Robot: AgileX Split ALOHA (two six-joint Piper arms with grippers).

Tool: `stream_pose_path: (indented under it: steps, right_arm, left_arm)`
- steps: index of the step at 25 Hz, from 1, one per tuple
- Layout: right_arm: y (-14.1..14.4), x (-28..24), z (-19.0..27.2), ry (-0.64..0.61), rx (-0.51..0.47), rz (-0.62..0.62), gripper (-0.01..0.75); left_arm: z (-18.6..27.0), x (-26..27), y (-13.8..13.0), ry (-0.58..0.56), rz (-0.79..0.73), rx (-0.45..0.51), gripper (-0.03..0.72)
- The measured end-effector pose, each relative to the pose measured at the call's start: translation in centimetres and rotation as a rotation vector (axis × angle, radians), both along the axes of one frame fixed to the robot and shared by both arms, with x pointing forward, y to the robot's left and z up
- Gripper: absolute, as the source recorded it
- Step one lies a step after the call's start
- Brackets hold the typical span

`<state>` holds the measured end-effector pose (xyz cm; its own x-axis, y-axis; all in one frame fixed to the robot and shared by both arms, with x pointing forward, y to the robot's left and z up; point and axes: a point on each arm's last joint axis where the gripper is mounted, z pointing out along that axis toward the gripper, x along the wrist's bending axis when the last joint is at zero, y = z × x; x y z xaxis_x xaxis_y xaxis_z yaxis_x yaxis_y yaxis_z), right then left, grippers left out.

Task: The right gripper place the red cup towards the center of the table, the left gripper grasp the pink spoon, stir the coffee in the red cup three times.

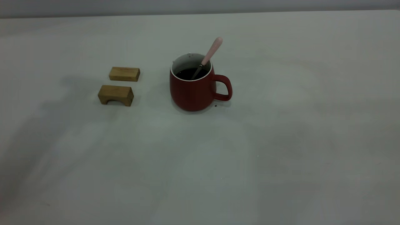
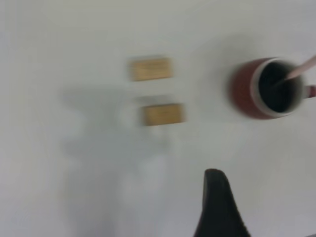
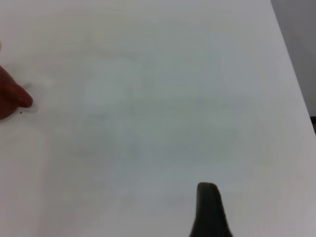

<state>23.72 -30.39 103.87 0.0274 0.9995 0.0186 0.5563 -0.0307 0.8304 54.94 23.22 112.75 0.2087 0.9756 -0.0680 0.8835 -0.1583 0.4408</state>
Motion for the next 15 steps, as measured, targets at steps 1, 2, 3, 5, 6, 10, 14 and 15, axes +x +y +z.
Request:
stream_pose_path:
  steps: [1,2,3,5,6,10,14,15]
  right_arm:
    - [0.0,0.0,0.0,0.000,0.000,0.000,0.582]
    - [0.0,0.0,0.0,0.000,0.000,0.000,0.582]
    - [0.0,0.0,0.0,0.000,0.000,0.000,0.582]
    - [0.0,0.0,0.0,0.000,0.000,0.000,0.582]
    - [0.0,0.0,0.0,0.000,0.000,0.000,0.582]
    - [0.0,0.0,0.0,0.000,0.000,0.000,0.582]
    - [0.0,0.0,0.0,0.000,0.000,0.000,0.582]
    - [0.0,0.0,0.0,0.000,0.000,0.000,0.582]
  left_arm:
    - [0.9,-1.6,0.7,-0.019,0.002,0.043,0.544]
    - [2.2,-3.5,1.4,-0.053,0.005,0.073,0.544]
    - [3.1,-5.6,2.1,-0.075,0.009,0.097,0.544]
    - [4.0,-9.7,3.3,-0.106,0.018,0.128,0.544]
    - [4.5,-11.9,3.8,-0.139,0.022,0.126,0.544]
    - [3.8,-20.4,5.5,-0.273,0.040,0.098,0.544]
    - [0.5,-27.4,6.9,-0.394,0.064,0.055,0.543]
    - [-0.5,-28.4,7.0,-0.402,0.071,0.045,0.543]
